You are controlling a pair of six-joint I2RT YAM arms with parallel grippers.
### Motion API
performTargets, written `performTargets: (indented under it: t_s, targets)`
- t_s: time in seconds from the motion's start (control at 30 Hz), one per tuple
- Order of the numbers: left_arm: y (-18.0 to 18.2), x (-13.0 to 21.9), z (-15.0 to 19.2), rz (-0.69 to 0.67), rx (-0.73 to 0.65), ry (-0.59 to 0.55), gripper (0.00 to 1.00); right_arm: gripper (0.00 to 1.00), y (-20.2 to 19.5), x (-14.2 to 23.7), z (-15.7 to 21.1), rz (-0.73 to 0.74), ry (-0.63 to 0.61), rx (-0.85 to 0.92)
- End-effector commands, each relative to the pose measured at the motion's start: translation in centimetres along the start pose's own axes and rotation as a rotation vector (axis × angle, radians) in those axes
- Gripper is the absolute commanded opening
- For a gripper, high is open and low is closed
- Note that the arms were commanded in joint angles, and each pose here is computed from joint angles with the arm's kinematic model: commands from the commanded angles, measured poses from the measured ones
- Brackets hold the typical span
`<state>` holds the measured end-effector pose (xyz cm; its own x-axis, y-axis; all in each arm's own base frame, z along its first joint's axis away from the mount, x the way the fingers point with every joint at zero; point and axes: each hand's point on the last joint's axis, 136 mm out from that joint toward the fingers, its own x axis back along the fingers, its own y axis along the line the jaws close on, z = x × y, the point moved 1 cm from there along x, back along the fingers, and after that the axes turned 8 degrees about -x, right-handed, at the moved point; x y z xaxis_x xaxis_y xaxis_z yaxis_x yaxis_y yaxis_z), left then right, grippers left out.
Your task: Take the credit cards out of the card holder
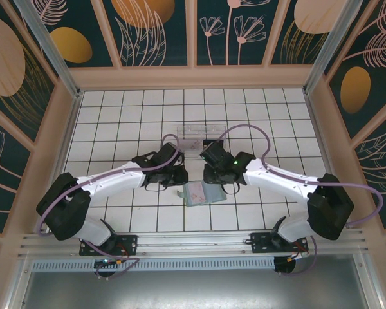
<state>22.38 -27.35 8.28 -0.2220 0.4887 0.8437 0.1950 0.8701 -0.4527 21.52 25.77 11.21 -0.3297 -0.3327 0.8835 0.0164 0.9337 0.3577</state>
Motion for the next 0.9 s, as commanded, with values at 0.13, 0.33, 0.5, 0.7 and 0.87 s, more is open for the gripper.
performTargets:
  t_s: [0.13, 0.33, 0.5, 0.7, 0.87]
  targets:
    - [-1.9, -1.2, 0.5, 0.014, 0.037, 0.001, 0.17, 0.26, 1.1, -3.0, 2.4, -0.139, 0.146, -0.029]
    - [-1.5, -2.5, 2.0, 0.001, 0.061, 0.030, 0.18, 0.22, -0.4, -4.2, 3.3, -0.210, 0.205, -0.108]
    - [-0.3, -3.1, 2.9, -0.039, 0.077, 0.044, 0.18, 0.20, -0.1, -4.5, 3.9, -0.265, 0.245, -0.109]
    - [0.8, -3.9, 3.8, -0.071, 0.073, 0.071, 0.15, 0.19, -0.2, -5.4, 4.6, -0.269, 0.278, -0.102]
    - [1.3, -4.5, 4.4, -0.079, 0.072, 0.094, 0.15, 0.20, -1.1, -6.1, 4.8, -0.223, 0.281, -0.092]
